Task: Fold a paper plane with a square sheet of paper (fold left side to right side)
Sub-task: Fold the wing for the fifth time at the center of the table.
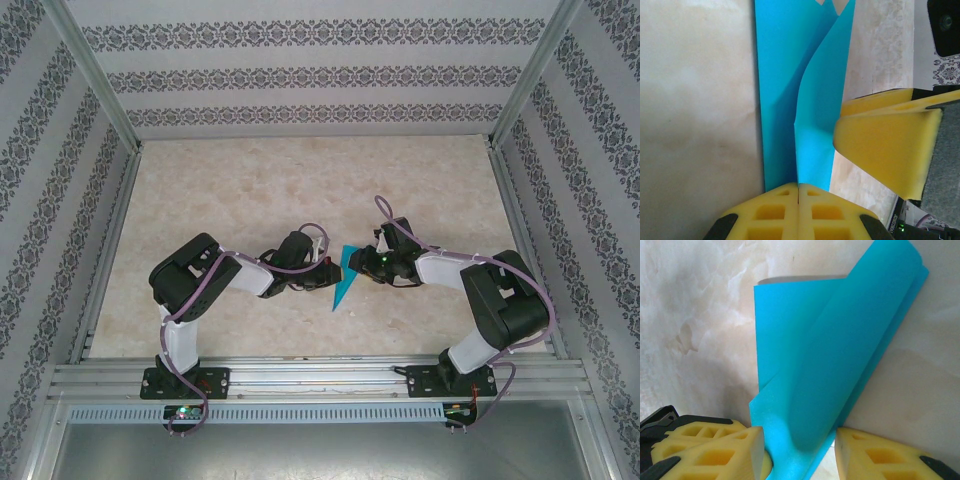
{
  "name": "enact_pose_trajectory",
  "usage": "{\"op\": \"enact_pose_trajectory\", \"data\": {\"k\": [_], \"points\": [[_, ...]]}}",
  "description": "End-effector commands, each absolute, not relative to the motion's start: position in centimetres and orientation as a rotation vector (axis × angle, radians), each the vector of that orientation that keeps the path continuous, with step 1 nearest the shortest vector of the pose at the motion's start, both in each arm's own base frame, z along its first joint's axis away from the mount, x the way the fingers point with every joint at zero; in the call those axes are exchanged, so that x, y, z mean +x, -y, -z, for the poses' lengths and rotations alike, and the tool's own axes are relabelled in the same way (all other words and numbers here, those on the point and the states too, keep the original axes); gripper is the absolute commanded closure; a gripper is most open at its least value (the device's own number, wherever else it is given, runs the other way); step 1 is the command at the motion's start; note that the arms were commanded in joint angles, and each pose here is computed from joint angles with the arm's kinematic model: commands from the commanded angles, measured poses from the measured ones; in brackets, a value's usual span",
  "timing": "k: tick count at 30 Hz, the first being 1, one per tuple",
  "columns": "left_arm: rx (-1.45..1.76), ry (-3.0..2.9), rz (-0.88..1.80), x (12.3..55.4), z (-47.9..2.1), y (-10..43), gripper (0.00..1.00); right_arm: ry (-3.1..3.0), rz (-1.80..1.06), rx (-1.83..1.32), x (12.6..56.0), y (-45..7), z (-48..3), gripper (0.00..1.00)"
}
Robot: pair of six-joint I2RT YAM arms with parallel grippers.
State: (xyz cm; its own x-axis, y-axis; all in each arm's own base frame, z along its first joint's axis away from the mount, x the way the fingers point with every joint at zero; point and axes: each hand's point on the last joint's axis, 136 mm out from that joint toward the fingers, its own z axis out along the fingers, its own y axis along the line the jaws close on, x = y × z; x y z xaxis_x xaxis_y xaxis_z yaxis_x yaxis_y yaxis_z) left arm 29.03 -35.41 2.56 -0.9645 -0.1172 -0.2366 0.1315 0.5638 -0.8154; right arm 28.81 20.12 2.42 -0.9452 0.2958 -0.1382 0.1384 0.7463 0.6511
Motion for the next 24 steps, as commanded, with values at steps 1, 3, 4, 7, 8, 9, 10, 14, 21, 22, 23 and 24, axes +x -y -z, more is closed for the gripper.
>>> {"op": "enact_pose_trajectory", "data": {"k": [1, 3, 4, 7, 8, 9, 10, 14, 21, 22, 23, 24], "points": [[-0.066, -2.628, 1.246, 28.4, 0.4, 33.8, 1.00, -2.753, -0.950, 0.332, 28.3, -19.8, -1.1, 0.57], [-0.080, -2.629, 1.241, 28.5, 0.5, 33.6, 1.00, -2.753, -0.948, 0.333, 28.3, -19.8, -1.2, 0.57], [-0.087, -2.628, 1.241, 28.6, 0.6, 33.5, 1.00, -2.752, -0.947, 0.332, 28.3, -19.8, -1.2, 0.57], [-0.097, -2.625, 1.238, 28.6, 0.7, 33.3, 1.00, -2.750, -0.946, 0.330, 28.4, -19.8, -1.3, 0.57], [-0.097, -2.625, 1.237, 28.5, 0.6, 33.2, 1.00, -2.752, -0.945, 0.330, 28.4, -19.8, -1.3, 0.57], [-0.100, -2.625, 1.236, 28.5, 0.7, 33.2, 1.00, -2.751, -0.946, 0.328, 28.4, -19.8, -1.3, 0.57], [-0.099, -2.623, 1.237, 28.6, 0.6, 33.2, 1.00, -2.754, -0.946, 0.328, 28.4, -19.8, -1.2, 0.56], [-0.103, -2.621, 1.238, 28.5, 0.6, 33.0, 1.00, -2.761, -0.947, 0.327, 28.3, -19.9, -1.0, 0.57], [-0.106, -2.619, 1.238, 28.6, 0.5, 32.9, 1.00, -2.765, -0.947, 0.325, 28.3, -19.9, -1.0, 0.57], [-0.108, -2.620, 1.234, 28.6, 0.6, 32.8, 1.00, -2.764, -0.947, 0.326, 28.3, -19.9, -1.0, 0.57], [-0.109, -2.620, 1.233, 28.6, 0.6, 32.8, 1.00, -2.764, -0.946, 0.327, 28.3, -19.9, -1.0, 0.56], [-0.110, -2.619, 1.234, 28.6, 0.5, 32.7, 1.00, -2.764, -0.947, 0.326, 28.3, -19.9, -1.0, 0.57]]}}
